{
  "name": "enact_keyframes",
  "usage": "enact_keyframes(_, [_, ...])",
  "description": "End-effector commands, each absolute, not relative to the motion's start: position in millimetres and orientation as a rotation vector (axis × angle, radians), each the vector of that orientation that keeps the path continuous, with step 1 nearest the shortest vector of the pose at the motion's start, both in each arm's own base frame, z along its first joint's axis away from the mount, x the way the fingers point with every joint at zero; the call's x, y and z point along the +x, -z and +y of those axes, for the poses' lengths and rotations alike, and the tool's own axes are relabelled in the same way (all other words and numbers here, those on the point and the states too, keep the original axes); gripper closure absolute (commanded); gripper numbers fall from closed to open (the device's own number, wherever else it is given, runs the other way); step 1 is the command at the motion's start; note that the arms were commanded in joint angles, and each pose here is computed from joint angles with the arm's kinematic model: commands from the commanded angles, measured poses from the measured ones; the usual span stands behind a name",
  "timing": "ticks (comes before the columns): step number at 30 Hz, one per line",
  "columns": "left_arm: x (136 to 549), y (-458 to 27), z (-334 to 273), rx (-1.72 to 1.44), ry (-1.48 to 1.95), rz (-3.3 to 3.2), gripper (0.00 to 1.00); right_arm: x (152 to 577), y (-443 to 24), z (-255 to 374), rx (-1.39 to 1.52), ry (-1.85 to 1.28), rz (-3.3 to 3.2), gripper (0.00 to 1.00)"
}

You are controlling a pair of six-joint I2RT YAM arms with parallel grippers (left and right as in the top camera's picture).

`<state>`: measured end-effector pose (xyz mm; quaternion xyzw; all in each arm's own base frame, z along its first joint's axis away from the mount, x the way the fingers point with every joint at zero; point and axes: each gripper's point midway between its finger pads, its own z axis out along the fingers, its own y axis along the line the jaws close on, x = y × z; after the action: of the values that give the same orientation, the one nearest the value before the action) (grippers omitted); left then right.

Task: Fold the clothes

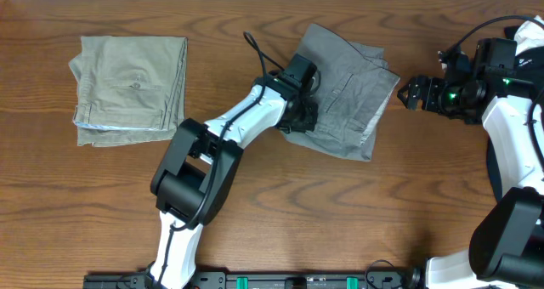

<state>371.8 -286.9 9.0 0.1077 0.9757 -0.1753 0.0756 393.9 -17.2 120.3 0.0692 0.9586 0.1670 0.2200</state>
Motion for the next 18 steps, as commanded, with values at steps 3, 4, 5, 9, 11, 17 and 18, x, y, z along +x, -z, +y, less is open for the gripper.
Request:
enact_keyframes(3, [386.0,19.8,-228.8,0.236,0.224,2.980,0.94,394.5,-120.7,-18.1,0.208,-0.464,2.650,0.01])
enact_keyframes(4, [390.5,20.6,-216.3,0.244,0.166,2.975,0.94,394.5,-120.7,-18.1,0.208,-0.464,2.650,0.01])
enact_keyframes(5, [394.1,21.1,-205.8,0.248,0.115,2.970,0.94,394.5,-120.7,-18.1,0.208,-0.464,2.650,0.01])
enact_keyframes(9, [421.8,17.1,-141.3,0.203,-0.222,2.891,0.94,394.5,-120.7,-18.1,0.208,-0.464,2.650,0.01])
enact_keyframes(11, [443.2,9.8,-109.9,0.172,-0.364,2.810,0.93,394.5,-120.7,-18.1,0.208,-0.464,2.650,0.01])
enact_keyframes(17, [488.9,-12.1,-80.2,0.069,-0.298,2.692,0.83,394.5,-120.7,-18.1,0.208,-0.464,2.650,0.01])
enact_keyframes(18, [490.8,-18.5,-82.7,0.068,-0.264,2.694,0.83,394.5,-120.7,-18.1,0.208,-0.464,2.650,0.01])
